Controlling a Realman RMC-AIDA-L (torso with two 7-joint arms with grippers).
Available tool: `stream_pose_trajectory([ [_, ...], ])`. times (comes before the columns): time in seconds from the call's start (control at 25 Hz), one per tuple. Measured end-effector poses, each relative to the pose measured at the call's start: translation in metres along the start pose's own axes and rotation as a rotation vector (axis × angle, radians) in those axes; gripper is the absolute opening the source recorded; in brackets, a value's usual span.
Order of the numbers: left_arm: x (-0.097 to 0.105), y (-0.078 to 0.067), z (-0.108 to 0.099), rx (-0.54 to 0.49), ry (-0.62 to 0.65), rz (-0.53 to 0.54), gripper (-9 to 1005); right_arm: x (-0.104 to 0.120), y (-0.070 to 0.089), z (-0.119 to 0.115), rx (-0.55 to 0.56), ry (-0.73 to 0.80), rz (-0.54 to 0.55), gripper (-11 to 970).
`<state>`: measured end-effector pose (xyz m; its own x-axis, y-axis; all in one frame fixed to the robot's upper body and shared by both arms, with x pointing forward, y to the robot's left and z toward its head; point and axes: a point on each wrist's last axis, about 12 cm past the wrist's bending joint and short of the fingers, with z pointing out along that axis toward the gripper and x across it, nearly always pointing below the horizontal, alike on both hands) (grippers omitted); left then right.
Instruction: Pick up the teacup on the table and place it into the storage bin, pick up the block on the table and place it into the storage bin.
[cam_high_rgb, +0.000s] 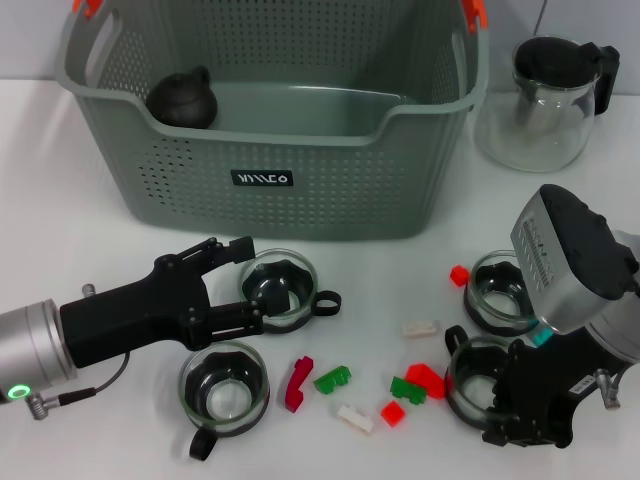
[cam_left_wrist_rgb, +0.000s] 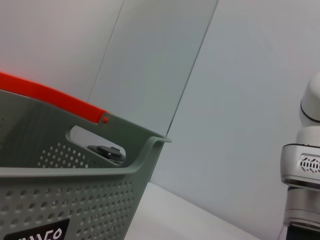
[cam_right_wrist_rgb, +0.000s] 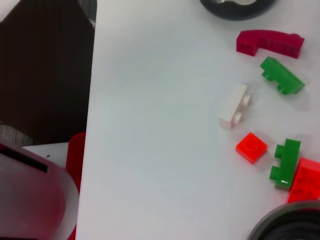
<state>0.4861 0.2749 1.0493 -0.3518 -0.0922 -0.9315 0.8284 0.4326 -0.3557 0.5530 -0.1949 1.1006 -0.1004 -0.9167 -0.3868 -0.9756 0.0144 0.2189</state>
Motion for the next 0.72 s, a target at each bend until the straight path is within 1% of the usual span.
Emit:
stream_pose_trajectory([
  [0.16, 0.000, 0.000, 0.000, 0.000, 0.000, 0.000, 948, -0.001, 0.000, -0.001, 0.002, 0.008, -0.005, 135],
  [0.72, 0.000, 0.000, 0.000, 0.002, -0.001, -0.002, 947, -0.003, 0.004, -0.011, 0.007, -0.007, -0.022, 93],
])
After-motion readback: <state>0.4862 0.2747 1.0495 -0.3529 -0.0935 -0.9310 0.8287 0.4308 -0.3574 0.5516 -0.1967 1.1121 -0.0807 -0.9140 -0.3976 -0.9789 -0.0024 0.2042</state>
